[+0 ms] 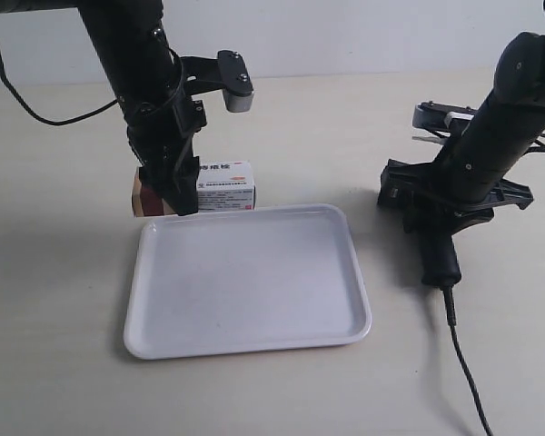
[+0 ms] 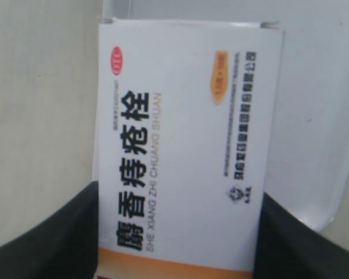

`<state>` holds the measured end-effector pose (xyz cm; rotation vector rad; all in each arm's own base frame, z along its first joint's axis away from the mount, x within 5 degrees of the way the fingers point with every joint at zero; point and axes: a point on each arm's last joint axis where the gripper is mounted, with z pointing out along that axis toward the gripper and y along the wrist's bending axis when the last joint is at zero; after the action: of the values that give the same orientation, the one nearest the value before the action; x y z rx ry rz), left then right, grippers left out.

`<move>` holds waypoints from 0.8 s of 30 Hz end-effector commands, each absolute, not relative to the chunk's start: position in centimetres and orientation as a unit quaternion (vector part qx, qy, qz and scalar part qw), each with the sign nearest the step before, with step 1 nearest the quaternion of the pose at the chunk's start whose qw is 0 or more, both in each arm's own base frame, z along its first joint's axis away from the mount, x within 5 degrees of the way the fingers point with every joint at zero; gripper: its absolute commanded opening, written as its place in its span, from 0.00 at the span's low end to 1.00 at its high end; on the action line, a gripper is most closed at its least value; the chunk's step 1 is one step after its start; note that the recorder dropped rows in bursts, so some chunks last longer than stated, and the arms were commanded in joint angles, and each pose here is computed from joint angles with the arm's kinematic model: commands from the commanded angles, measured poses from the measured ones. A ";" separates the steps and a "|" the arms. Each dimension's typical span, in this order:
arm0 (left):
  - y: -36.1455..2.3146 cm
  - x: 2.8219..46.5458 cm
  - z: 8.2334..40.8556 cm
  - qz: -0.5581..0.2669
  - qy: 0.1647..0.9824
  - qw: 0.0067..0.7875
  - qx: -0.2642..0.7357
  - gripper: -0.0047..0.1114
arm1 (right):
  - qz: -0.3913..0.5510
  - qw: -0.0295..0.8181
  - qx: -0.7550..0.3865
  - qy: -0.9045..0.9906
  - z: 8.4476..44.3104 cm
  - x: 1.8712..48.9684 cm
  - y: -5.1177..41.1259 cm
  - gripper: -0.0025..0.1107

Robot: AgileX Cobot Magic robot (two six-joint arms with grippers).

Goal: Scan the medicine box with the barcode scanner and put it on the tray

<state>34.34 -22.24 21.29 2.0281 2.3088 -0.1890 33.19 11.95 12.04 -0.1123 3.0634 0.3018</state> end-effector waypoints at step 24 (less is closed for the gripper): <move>-22.9 33.8 21.8 -0.092 0.674 0.054 0.731 0.04 | 0.103 0.065 -0.173 0.977 20.0 27.6 15.8 0.02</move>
<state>34.09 -22.72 21.38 2.2085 2.0844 -0.2652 27.99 15.32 19.65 -0.4850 2.9684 0.3009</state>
